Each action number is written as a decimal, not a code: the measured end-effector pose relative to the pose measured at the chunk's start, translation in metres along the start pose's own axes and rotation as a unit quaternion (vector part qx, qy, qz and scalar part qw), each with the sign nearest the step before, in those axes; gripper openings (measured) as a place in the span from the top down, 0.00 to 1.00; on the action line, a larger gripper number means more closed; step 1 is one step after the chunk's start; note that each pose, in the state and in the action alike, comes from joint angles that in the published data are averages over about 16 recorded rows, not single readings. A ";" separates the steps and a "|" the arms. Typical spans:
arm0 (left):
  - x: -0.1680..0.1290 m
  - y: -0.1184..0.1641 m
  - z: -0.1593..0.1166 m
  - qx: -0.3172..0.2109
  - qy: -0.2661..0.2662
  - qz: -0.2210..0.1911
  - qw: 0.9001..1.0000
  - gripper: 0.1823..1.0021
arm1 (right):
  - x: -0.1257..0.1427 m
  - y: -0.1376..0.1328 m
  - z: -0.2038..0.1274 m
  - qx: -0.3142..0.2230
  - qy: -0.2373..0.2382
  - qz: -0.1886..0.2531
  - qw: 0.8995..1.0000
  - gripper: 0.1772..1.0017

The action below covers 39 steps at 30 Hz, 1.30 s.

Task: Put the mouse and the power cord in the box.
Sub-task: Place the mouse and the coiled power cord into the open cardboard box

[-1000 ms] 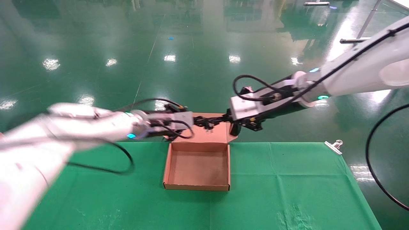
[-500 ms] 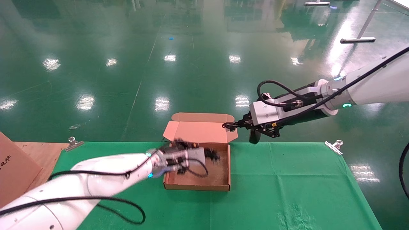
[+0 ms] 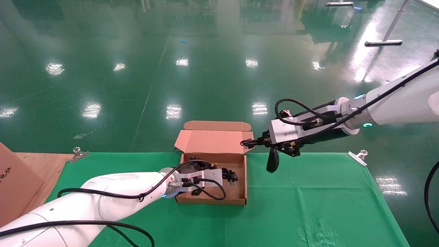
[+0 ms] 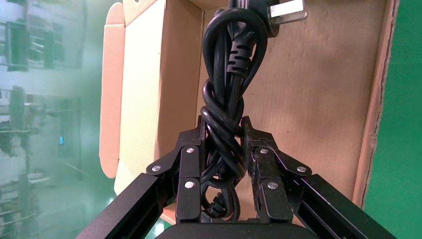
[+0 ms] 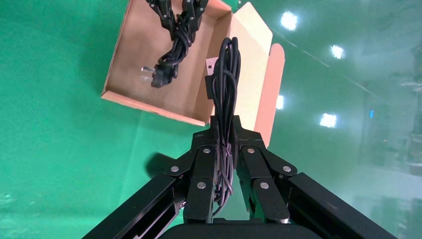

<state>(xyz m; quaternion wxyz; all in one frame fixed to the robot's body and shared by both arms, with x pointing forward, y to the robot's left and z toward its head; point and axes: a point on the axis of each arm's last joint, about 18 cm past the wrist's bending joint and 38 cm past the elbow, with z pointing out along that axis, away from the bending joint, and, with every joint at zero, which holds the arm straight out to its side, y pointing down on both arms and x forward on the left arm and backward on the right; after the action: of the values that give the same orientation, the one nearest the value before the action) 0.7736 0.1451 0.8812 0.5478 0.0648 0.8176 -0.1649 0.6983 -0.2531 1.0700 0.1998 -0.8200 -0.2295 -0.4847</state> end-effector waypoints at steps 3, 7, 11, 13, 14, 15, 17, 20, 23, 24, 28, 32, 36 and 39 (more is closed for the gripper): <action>0.000 -0.001 0.000 0.000 0.000 0.000 1.000 0.82 | -0.001 0.000 0.001 0.001 0.000 0.001 1.000 0.94; 0.000 -0.001 0.000 0.000 0.000 0.000 1.000 0.81 | 0.000 -0.001 0.001 0.003 0.000 0.000 1.000 0.95; 0.000 -0.002 0.000 0.001 0.000 -0.002 1.000 0.78 | 0.001 -0.005 0.002 0.008 -0.001 -0.002 1.000 0.95; -0.001 -0.001 0.000 0.001 -0.002 -0.009 1.000 0.75 | 0.002 -0.008 0.003 0.011 -0.001 -0.004 1.000 0.95; -0.002 -0.001 0.000 0.001 -0.003 -0.011 1.000 0.74 | 0.003 -0.010 0.004 0.013 -0.002 -0.005 1.000 0.95; -0.004 0.000 -0.001 0.000 -0.004 -0.014 1.000 0.73 | 0.003 -0.011 0.004 0.015 -0.002 -0.006 1.000 0.95; -0.007 0.001 -0.002 0.000 -0.006 -0.022 1.000 0.70 | 0.005 -0.015 0.006 0.018 -0.004 -0.008 1.000 0.95; -0.014 0.004 -0.005 -0.001 -0.012 -0.036 0.999 0.64 | 0.006 -0.022 0.009 0.024 -0.006 -0.011 1.000 0.95; -0.025 0.010 -0.010 -0.002 -0.018 -0.055 0.998 0.58 | 0.008 -0.029 0.015 0.031 -0.009 -0.015 0.999 0.95; -0.029 0.013 -0.012 -0.002 -0.021 -0.062 0.998 0.55 | 0.008 -0.032 0.017 0.033 -0.009 -0.016 0.999 0.95; -0.046 0.029 -0.026 -0.001 -0.031 -0.089 0.996 0.45 | 0.010 -0.045 0.028 0.042 -0.012 -0.024 0.999 0.95; -0.059 0.053 -0.046 0.006 -0.041 -0.117 0.992 0.34 | 0.010 -0.058 0.043 0.049 -0.012 -0.032 0.998 0.95; -0.066 0.082 -0.072 0.013 -0.050 -0.142 0.988 0.24 | 0.009 -0.073 0.060 0.051 -0.006 -0.041 0.998 0.95; -0.067 0.105 -0.093 0.019 -0.056 -0.159 0.985 0.17 | 0.009 -0.084 0.075 0.050 0.006 -0.048 0.998 0.95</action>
<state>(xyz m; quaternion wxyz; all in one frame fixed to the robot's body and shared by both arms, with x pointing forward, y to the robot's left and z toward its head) 0.7487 0.2803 0.9534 0.5585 -0.0652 0.7820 -0.2689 0.7072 -0.1421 1.0529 0.2190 -0.7940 -0.2913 -0.4866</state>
